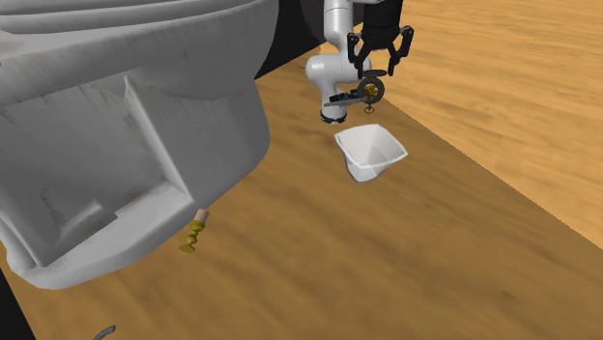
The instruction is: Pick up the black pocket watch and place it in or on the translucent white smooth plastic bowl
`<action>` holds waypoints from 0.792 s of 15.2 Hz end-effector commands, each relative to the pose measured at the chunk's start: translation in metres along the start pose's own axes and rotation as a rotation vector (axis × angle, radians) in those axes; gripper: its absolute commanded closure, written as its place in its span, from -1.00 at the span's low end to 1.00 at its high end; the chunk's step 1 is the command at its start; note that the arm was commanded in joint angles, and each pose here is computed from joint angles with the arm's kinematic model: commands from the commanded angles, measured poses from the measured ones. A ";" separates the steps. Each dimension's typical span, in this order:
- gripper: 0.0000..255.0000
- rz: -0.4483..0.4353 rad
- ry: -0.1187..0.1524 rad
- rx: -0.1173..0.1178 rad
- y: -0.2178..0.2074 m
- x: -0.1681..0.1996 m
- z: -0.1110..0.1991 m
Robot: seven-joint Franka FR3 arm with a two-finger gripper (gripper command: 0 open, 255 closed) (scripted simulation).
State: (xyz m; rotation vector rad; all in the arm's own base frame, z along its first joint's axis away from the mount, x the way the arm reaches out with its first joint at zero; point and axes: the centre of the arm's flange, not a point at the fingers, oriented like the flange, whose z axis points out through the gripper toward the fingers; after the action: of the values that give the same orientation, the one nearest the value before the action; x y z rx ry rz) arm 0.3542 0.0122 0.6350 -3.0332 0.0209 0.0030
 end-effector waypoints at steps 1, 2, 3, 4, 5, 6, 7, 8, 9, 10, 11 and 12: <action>1.00 0.001 0.001 0.000 -0.023 -0.015 0.001; 1.00 0.001 0.001 0.000 -0.029 -0.020 0.000; 1.00 0.001 0.001 0.000 -0.029 -0.020 0.006; 1.00 0.001 0.001 0.000 -0.028 -0.020 0.011; 1.00 0.001 0.001 0.000 -0.028 -0.020 0.016; 1.00 0.001 0.001 0.000 -0.027 -0.020 0.021; 1.00 0.001 0.001 0.000 -0.027 -0.020 0.027; 1.00 0.001 0.001 0.000 -0.026 -0.020 0.032; 1.00 0.001 0.001 0.000 -0.026 -0.020 0.037; 1.00 0.001 0.001 0.000 -0.025 -0.020 0.042; 1.00 0.001 0.001 0.000 -0.024 -0.020 0.048; 1.00 0.001 0.001 0.000 -0.024 -0.019 0.053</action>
State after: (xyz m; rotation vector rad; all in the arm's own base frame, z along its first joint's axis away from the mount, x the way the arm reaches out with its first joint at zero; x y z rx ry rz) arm 0.3351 0.0421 0.5906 -3.0338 0.0231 0.0040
